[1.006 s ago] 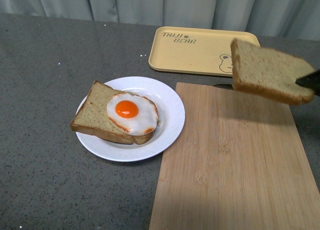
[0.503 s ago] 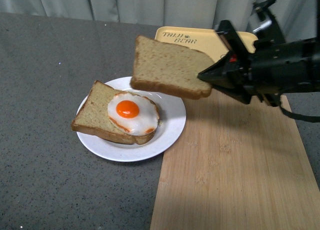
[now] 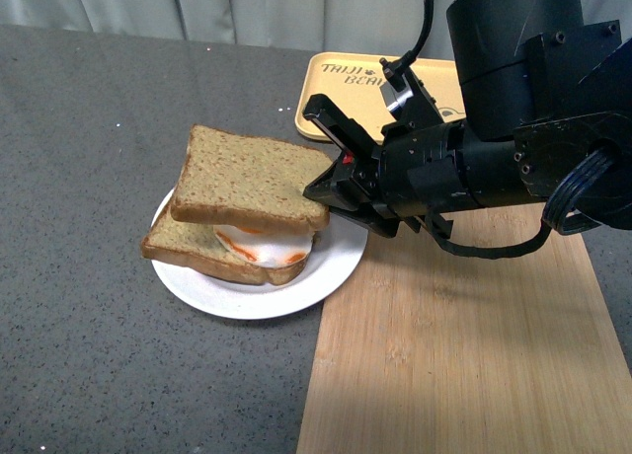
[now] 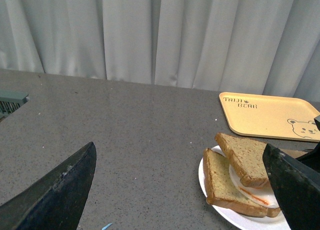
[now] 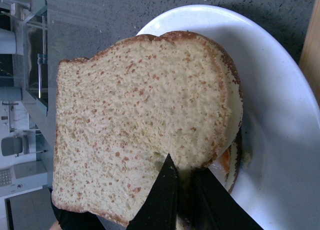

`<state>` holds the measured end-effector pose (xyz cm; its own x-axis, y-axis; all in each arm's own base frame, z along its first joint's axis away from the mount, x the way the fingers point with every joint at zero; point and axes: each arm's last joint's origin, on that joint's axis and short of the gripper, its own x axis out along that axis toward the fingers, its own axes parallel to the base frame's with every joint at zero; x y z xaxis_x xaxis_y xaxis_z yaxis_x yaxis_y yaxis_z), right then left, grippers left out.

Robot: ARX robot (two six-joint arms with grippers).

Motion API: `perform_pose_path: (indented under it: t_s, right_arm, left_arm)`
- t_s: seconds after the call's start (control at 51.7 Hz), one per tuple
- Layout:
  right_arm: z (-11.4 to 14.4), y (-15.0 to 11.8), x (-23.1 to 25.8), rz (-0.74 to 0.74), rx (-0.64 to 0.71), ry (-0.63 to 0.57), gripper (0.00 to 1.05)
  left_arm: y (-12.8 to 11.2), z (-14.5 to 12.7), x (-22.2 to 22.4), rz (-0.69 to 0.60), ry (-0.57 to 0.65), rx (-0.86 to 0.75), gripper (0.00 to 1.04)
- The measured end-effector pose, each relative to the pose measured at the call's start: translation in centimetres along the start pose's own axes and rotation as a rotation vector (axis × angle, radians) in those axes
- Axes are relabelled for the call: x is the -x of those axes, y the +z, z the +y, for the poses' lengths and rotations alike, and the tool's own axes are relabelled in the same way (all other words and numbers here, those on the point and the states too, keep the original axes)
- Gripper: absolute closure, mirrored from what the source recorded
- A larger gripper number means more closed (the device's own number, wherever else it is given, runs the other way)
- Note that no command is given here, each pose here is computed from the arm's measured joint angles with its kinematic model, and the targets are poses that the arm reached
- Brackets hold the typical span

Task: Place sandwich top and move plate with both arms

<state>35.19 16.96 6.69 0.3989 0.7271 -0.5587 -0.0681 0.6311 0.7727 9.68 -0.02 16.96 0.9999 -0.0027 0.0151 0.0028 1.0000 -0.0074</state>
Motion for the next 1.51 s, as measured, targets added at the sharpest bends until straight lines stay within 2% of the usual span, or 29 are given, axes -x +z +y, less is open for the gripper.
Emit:
perform_pose_path:
  t_s: [0.039, 0.155, 0.29, 0.426, 0.542, 0.581, 0.619, 0.697, 0.755, 0.852, 0.968, 1.103, 1.51]
  right_arm:
    - [-0.1, -0.1, -0.1, 0.001, -0.004, -0.006, 1.01]
    - [-0.5, -0.6, 0.3, -0.012, -0.016, -0.033, 0.77]
    - [-0.3, -1.1, 1.8, -0.049, -0.009, -0.055, 0.57]
    - [0.6, -1.0, 4.2, -0.153, 0.078, -0.157, 0.36]
    - [1.3, -0.6, 5.0, -0.204, 0.146, -0.167, 0.19]
    - [1.0, -0.7, 4.8, -0.318, 0.242, -0.213, 0.22]
    - [0.4, -1.0, 4.9, -0.521, 0.374, -0.292, 0.28]
    - [-1.0, -2.2, 5.9, -0.676, 0.477, -0.405, 0.38]
    - [-1.9, -2.9, 7.8, -0.790, 0.586, -0.523, 0.50]
    - [-1.4, -3.1, 11.1, -0.942, 0.655, -0.554, 0.66]
    - [-1.1, -3.6, 14.0, -1.032, 0.698, -0.546, 0.83]
    - [-1.8, -5.6, 17.1, -1.022, 0.725, -0.563, 1.04]
    - [-2.1, -9.1, 22.1, -1.026, 0.735, -0.572, 1.04]
  left_arm:
    - [0.0, 0.0, 0.0, 0.000, 0.000, 0.000, 0.07]
    - [0.0, 0.0, 0.0, 0.000, 0.000, 0.000, 0.07]
    - [0.0, 0.0, 0.0, 0.000, 0.000, 0.000, 0.07]
    - [0.0, 0.0, 0.0, 0.000, 0.000, 0.000, 0.07]
    - [0.0, 0.0, 0.0, 0.000, 0.000, 0.000, 0.07]
    - [0.0, 0.0, 0.0, 0.000, 0.000, 0.000, 0.07]
    - [0.0, 0.0, 0.0, 0.000, 0.000, 0.000, 0.07]
    - [0.0, 0.0, 0.0, -0.001, -0.001, 0.000, 0.07]
    - [0.0, 0.0, 0.0, 0.000, 0.003, 0.000, 0.07]
    - [0.0, 0.0, 0.0, -0.002, 0.003, 0.000, 0.07]
    - [0.0, 0.0, 0.0, -0.002, 0.001, 0.000, 0.07]
    - [0.0, 0.0, 0.0, -0.002, 0.000, 0.000, 0.07]
    - [0.0, 0.0, 0.0, -0.003, 0.000, 0.000, 0.07]
